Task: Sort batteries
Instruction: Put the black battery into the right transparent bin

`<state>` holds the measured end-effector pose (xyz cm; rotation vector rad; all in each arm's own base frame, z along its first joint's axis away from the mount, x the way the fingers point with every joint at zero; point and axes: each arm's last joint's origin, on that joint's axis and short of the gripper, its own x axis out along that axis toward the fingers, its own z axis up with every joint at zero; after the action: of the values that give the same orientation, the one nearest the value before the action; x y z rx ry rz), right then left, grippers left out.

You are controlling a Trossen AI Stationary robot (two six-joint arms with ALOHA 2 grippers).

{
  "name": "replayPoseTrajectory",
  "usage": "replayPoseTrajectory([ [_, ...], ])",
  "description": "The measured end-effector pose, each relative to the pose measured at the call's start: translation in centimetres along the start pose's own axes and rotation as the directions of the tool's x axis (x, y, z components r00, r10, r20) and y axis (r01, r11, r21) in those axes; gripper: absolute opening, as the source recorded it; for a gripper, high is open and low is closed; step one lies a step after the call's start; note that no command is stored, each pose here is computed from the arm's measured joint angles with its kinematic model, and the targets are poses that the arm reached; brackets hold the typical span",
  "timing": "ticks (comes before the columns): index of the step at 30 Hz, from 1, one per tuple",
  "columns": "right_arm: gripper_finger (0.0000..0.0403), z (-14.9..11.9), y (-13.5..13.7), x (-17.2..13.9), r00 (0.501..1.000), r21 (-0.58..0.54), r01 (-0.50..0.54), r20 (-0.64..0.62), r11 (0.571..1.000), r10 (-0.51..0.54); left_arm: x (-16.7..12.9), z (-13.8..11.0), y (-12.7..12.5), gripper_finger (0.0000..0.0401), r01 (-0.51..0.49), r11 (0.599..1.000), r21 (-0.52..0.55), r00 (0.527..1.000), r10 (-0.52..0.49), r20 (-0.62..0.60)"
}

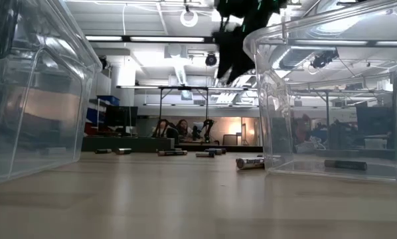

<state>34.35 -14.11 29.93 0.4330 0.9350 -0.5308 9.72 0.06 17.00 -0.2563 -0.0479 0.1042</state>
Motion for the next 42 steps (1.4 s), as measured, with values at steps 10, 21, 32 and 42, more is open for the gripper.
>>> replayPoseTrajectory([
  [10,0.0193,1.1,-5.7,10.0,0.997,-0.039,-0.003,-0.073,0.999,0.0,-0.3,2.5,-0.6,0.0179,0.12,0.954,-0.276,0.965,-0.046,0.259],
  [21,0.0193,-0.1,-7.2,15.2,0.99,-0.193,-0.035,-0.144,0.981,0.007,-0.7,3.6,0.0,0.0179,0.006,0.901,-0.434,0.899,0.185,0.396],
  [32,0.0179,-0.9,-8.5,17.6,0.982,-0.088,0.025,-0.182,0.996,-0.041,-0.8,3.6,0.1,0.0179,-0.003,0.855,-0.518,0.883,0.245,0.4],
  [42,0.0033,-1.8,-6.3,15.2,0.953,-0.017,-0.034,-0.301,0.999,0.027,-0.7,3.6,0.1,0.0179,0.075,0.762,-0.644,0.882,0.251,0.399],
])
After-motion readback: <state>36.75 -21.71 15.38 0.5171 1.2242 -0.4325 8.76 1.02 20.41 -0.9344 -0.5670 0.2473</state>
